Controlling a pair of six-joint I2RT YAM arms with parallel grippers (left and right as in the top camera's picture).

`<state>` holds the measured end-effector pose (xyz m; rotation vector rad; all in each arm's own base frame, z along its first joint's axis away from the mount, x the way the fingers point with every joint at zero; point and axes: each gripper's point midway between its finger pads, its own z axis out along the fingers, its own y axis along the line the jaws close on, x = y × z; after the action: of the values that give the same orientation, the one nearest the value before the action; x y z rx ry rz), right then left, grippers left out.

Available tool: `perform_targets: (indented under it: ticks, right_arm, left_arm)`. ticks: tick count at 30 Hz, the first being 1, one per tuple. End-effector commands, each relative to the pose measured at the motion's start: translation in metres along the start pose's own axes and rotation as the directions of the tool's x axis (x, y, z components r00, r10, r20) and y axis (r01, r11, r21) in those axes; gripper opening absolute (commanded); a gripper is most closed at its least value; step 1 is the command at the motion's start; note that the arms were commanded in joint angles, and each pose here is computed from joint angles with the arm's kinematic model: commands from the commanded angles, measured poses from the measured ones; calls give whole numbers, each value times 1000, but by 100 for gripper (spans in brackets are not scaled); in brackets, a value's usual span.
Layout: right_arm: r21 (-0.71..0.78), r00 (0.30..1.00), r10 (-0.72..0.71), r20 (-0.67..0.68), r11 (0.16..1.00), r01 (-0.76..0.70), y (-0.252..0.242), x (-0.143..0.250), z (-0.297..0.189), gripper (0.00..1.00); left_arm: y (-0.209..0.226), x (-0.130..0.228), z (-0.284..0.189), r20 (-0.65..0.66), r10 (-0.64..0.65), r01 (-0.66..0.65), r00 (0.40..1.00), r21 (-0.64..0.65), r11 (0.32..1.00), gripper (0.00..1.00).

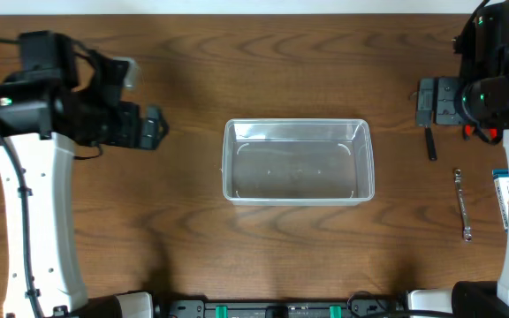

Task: Pack container

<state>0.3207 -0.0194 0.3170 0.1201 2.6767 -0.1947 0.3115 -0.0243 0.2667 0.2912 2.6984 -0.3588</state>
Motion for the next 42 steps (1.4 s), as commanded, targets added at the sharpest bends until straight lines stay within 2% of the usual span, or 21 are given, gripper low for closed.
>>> perform_targets:
  ticks: [1, 12, 16, 21, 22, 23, 24, 25, 26, 30, 37, 42]
  right_arm:
    - [23, 1000, -4, -12, 1000, 4, -5, 1, 3, 99]
    - [-17, 1000, -15, -22, 1000, 15, 2, 3, 4, 99]
    - [-133, 993, -95, -64, 987, 86, 21, 15, 3, 99]
    - [-257, 986, -105, -127, 964, 70, 41, 33, -3, 99]
    - [-278, 984, -108, -141, 958, 65, 45, 36, -3, 96]
    - [-294, 982, -109, -152, 954, 60, 48, 38, -4, 83]
    - [-310, 981, -110, -161, 949, 56, 51, 40, -3, 70]
    - [-339, 979, -115, -169, 939, 52, 57, 42, -3, 45]
    - [-364, 977, -121, -178, 930, 49, 62, 45, -3, 33]
    - [-433, 957, -151, -249, 901, 29, 85, 62, 4, 3]
    - [-430, 852, -249, -460, 902, 32, 119, 125, 30, 1]
    - [-421, 786, -319, -530, 903, 83, 142, 161, 31, 1]
  left_arm:
    - [-4, -1, -9, 17, 50, -48, 999, -79, 996, 98]
    - [-11, -2, -16, 44, 68, -64, 997, -84, 994, 98]
    - [-12, 6, -16, 11, 58, -57, 998, -76, 995, 98]
    - [-13, 9, -16, 2, 54, -54, 999, -73, 996, 98]
    - [-13, 9, -15, 2, 54, -54, 999, -73, 996, 98]
    - [-12, 8, -15, 3, 55, -54, 999, -74, 996, 98]
    - [-12, 8, -16, 6, 55, -55, 998, -75, 996, 98]
    - [-12, 7, -15, 8, 57, -56, 998, -76, 996, 98]
    - [-12, 6, -15, 12, 58, -57, 998, -77, 995, 98]
    - [-7, 2, -16, 24, 63, -60, 998, -102, 993, 98]
    - [-2, 2, -16, 20, 63, -59, 998, -132, 989, 98]
    - [-2, 1, -16, 23, 64, -60, 998, -133, 989, 98]
